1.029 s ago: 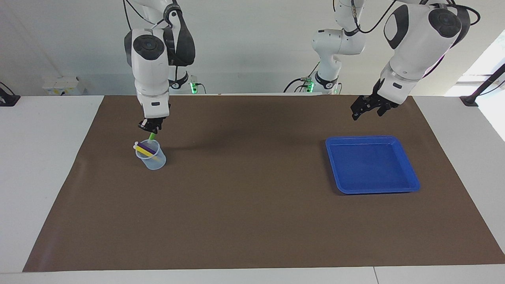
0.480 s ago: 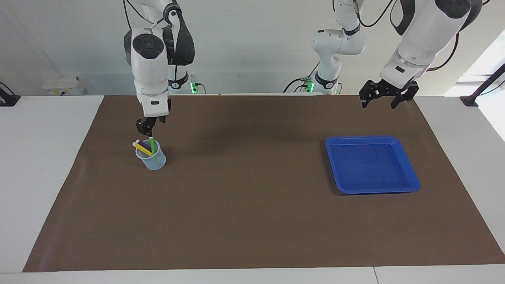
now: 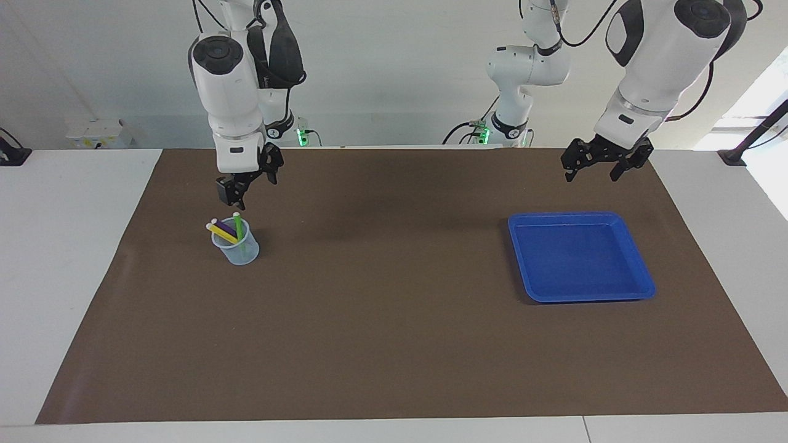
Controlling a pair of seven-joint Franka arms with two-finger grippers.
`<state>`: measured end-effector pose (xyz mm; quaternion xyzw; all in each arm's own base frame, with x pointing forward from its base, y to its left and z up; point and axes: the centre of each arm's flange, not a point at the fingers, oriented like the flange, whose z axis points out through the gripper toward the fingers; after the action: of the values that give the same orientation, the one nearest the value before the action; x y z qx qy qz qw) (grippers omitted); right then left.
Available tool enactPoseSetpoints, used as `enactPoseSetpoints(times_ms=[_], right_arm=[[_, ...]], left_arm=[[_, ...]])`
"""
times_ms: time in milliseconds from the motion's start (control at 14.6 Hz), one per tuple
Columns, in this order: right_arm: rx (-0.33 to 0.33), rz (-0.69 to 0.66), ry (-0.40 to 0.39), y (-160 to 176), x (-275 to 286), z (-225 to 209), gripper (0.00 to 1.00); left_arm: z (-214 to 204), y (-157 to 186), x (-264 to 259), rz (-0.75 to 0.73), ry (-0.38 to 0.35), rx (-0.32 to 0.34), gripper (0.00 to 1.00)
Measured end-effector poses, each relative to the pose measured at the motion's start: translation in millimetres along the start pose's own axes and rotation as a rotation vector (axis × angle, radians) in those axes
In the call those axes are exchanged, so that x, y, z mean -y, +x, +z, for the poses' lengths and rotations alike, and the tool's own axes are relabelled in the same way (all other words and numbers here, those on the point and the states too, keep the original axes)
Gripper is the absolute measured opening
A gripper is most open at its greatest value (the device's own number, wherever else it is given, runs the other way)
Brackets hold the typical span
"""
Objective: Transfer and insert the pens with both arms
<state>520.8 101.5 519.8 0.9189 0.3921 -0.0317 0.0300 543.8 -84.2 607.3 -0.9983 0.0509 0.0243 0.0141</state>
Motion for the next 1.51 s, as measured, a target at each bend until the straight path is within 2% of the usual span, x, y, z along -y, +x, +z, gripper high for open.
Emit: enactPoseSetpoints(times_ms=[343, 549, 824, 961, 1510], right_arm=[[0.009, 0.282, 0.062, -13, -8, -33, 1.00], [0.041, 0.407, 0.091, -27, -18, -51, 1.00], [0.036, 0.554, 0.096, -54, -51, -71, 1.00], [0.039, 0.598, 0.101, -70, -68, -69, 1.00], [0.062, 0.641, 0.123, -84, -88, -55, 1.00]], left_arm=[[5, 5, -1, 0.002, 0.001, 0.003, 1.00], [5, 7, -1, 0.000, 0.001, -0.006, 1.00], [5, 7, 1, -0.003, 0.000, -0.009, 1.00], [5, 7, 1, -0.003, 0.000, -0.009, 1.00], [4, 7, 1, -0.007, -0.004, -0.011, 1.00]])
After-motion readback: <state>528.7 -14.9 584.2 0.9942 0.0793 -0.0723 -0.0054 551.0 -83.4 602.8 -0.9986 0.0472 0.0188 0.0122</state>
